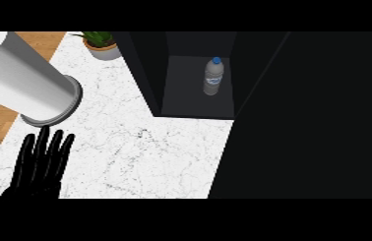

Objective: Pick up the bottled water, place it into the cabinet and close the cabinet

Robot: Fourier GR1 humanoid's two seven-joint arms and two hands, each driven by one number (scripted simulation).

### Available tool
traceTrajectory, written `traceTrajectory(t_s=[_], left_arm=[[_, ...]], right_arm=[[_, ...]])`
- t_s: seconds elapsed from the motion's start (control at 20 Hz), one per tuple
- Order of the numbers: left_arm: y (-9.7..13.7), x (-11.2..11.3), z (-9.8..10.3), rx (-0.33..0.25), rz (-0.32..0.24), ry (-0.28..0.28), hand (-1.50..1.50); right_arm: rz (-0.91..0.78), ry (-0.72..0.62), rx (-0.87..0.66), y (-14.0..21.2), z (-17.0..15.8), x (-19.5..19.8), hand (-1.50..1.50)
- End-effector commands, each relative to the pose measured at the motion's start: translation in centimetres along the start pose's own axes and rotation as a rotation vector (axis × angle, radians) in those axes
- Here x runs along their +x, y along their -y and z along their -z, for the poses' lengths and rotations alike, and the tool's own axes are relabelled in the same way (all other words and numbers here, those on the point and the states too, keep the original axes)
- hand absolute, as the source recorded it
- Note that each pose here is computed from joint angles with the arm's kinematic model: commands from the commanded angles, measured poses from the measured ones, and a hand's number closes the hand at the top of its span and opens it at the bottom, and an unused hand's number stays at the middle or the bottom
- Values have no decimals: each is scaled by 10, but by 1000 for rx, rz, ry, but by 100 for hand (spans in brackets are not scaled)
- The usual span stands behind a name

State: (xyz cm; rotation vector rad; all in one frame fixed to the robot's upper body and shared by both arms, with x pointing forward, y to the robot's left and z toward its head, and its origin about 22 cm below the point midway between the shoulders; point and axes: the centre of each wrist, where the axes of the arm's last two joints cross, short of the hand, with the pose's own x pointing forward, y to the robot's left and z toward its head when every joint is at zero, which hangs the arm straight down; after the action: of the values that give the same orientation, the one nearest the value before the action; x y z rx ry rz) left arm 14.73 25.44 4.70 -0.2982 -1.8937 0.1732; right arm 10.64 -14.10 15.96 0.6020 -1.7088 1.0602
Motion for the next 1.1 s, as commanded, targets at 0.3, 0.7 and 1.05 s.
traceTrajectory(t_s=[0.3,0.7,1.05], left_arm=[[-13,7,-2,-25,-10,1,-150],[-13,9,-7,-50,-22,3,-150],[-18,13,0,-53,-22,30,-150]], right_arm=[[32,47,-85,-6,38,4,150],[71,48,-102,1,38,-4,150],[188,45,-31,-2,42,-13,150]])
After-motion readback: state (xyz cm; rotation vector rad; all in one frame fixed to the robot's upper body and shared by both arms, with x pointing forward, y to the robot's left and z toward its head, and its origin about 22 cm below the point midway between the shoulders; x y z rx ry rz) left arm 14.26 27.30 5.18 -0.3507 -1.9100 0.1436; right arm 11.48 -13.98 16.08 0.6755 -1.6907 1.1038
